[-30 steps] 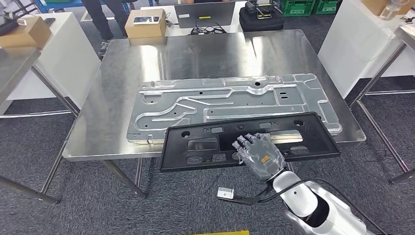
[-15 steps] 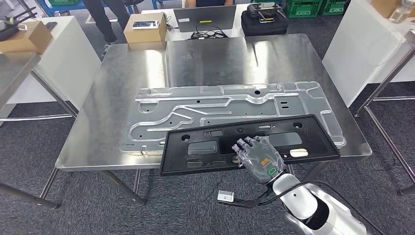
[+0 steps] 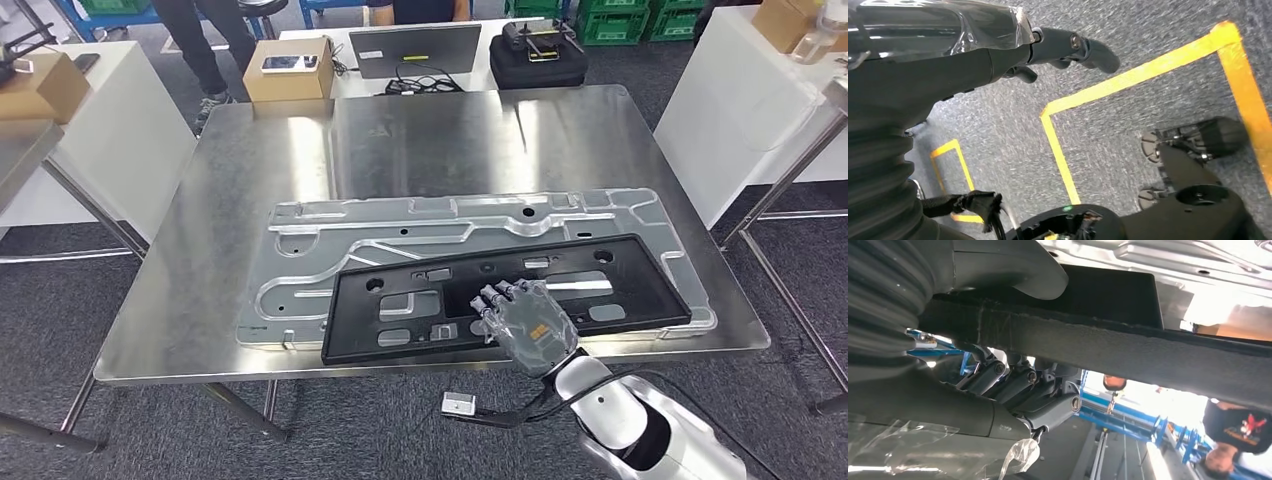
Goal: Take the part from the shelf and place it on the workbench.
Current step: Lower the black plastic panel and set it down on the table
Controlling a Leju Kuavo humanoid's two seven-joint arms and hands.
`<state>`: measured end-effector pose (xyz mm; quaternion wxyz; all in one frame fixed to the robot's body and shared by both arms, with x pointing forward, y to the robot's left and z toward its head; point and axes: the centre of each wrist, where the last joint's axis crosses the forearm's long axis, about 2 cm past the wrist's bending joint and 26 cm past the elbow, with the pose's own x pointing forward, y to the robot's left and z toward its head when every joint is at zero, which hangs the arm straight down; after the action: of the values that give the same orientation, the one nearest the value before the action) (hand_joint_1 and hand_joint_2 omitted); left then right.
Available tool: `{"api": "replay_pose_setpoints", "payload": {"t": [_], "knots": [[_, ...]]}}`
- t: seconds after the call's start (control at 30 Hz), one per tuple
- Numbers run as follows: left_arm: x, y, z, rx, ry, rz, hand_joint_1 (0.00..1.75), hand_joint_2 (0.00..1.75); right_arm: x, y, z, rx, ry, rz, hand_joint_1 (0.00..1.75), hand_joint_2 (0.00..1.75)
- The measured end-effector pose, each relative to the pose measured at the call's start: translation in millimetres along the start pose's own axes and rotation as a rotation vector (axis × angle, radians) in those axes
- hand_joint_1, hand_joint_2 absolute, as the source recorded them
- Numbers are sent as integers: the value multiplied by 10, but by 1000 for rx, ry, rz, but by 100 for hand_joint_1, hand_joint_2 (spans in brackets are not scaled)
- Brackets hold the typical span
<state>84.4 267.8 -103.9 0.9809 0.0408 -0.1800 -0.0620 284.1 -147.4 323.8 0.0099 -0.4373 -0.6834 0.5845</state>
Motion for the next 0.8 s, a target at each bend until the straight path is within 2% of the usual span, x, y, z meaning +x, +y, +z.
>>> {"api": "replay_pose_setpoints", "payload": {"t": [0.8], "knots": [[-17, -18, 5, -1, 4, 0, 0, 175, 32, -7, 6, 1, -5, -20, 169, 175]]}}
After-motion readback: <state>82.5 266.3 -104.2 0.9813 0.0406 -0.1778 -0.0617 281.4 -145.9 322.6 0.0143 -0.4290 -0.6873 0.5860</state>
